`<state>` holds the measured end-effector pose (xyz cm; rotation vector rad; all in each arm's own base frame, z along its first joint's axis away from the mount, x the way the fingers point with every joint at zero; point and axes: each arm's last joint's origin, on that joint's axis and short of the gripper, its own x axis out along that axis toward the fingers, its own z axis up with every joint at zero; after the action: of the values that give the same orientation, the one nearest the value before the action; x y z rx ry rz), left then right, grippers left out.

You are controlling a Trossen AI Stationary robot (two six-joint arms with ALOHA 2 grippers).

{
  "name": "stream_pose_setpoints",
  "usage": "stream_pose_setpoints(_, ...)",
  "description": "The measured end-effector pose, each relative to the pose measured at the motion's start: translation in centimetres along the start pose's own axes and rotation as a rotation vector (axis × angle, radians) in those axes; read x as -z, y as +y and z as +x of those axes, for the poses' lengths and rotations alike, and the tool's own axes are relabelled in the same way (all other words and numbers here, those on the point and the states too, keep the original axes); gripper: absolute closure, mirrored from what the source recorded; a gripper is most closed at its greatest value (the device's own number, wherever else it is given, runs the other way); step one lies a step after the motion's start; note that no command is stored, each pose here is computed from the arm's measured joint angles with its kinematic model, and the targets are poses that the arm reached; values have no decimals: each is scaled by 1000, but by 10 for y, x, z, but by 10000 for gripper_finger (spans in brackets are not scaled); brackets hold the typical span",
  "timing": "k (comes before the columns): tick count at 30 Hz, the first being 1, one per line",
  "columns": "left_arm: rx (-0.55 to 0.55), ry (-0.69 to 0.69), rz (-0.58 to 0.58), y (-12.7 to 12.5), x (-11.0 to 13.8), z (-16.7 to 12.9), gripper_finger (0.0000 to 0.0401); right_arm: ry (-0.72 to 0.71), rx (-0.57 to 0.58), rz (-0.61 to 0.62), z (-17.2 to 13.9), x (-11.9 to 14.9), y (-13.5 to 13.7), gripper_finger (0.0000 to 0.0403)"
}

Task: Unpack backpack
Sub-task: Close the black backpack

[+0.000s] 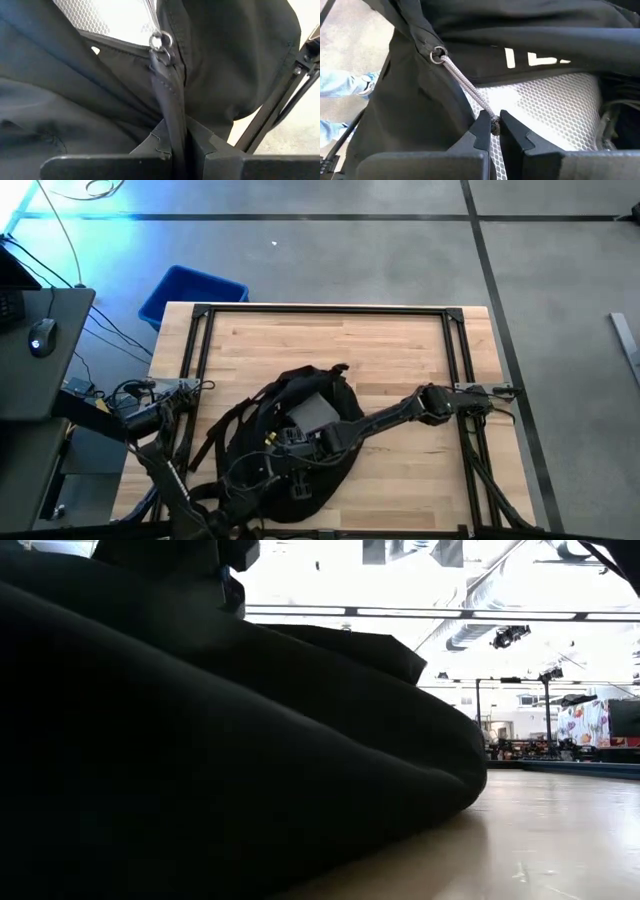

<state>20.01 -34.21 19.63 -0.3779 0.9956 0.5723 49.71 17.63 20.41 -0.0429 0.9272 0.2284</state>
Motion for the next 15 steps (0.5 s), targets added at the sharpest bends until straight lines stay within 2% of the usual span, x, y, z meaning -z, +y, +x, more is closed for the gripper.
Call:
stream_pose_setpoints(7,2,14,16,2,9,-5,401,-5,-18,6,0,-1,-6,402)
stream_pose_setpoints(15,45,7,29,0,16,-8,401,6,43,53,0,-2,-23,403)
